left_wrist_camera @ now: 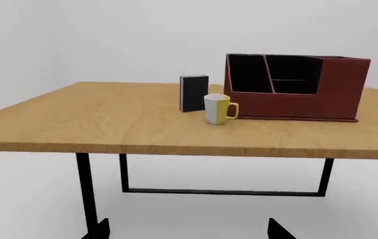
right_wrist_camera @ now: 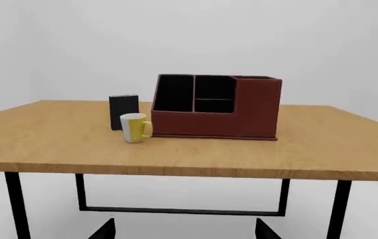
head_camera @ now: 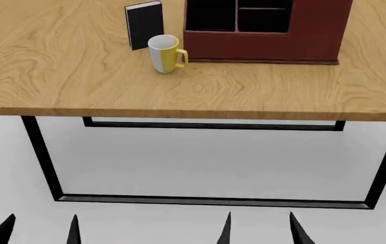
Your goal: Pick up the book and place it in the back compartment of the caddy.
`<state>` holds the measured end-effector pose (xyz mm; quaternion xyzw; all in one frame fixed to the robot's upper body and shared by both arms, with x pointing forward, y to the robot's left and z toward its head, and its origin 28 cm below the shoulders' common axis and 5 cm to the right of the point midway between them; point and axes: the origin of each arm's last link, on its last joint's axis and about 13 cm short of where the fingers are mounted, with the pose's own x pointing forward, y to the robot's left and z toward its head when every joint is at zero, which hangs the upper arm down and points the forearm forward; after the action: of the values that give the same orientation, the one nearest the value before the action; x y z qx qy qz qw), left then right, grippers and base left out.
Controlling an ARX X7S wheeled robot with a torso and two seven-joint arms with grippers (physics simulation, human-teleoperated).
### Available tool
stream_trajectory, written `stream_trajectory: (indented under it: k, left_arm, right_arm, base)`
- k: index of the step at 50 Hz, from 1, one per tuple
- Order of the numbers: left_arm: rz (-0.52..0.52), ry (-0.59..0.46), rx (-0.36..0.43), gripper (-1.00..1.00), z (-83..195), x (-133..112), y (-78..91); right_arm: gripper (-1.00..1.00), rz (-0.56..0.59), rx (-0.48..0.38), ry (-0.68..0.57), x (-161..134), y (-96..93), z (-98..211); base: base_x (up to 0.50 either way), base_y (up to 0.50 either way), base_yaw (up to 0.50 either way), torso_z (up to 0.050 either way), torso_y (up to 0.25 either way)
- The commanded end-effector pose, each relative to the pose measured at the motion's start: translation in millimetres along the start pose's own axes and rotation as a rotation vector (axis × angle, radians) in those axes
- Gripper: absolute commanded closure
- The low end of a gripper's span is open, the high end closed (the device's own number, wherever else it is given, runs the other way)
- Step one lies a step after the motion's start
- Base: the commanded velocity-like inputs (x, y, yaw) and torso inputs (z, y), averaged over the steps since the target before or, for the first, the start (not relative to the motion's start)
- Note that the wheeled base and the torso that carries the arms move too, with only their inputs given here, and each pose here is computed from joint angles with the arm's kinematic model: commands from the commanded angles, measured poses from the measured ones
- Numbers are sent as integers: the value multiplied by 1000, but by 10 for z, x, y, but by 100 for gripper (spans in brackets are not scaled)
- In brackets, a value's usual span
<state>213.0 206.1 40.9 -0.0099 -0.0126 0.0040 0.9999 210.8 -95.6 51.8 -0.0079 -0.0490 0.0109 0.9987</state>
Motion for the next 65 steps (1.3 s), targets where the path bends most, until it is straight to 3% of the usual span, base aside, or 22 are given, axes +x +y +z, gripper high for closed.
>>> stream_trajectory:
  k: [1, 8, 15, 23, 29, 33, 52, 65]
  left_arm:
    - [-5, -94, -7, -100, 612, 33, -8]
    - [-28, -155, -5, -100, 1007, 14, 6]
    - [-52, -210, -28, -100, 1192, -88, 35]
    - [-56, -257, -36, -100, 1283, -166, 60]
    - [-46, -244, -29, -100, 1244, -124, 62]
    - [-47, -244, -29, -100, 1245, -129, 60]
    - [-39, -246, -26, -100, 1247, -120, 70]
    - [-36, -248, -29, -100, 1251, -118, 79]
  right_arm:
    - [-100, 40, -44, -133, 44, -20, 735]
    - [-100, 40, -73, -213, 24, -51, 1161]
    - [-100, 58, -101, -301, -82, -46, 1416]
    - [-100, 48, -109, -290, -106, -58, 1371]
    - [-100, -11, -162, -281, -85, -61, 1359]
    - [-100, 10, -154, -283, -113, -75, 1358]
    - [-100, 21, -130, -305, -129, -78, 1365]
    - [-100, 30, -155, -309, -124, -66, 1349]
  base:
    - [0, 0, 0, 0, 0]
    - [0, 0, 0, 0, 0]
    - [0, 0, 0, 0, 0]
    - [0, 0, 0, 0, 0]
    - [0, 0, 0, 0, 0]
    - [0, 0, 0, 0, 0]
    - [9, -500, 0, 0, 0]
    - [368, -332, 0, 0, 0]
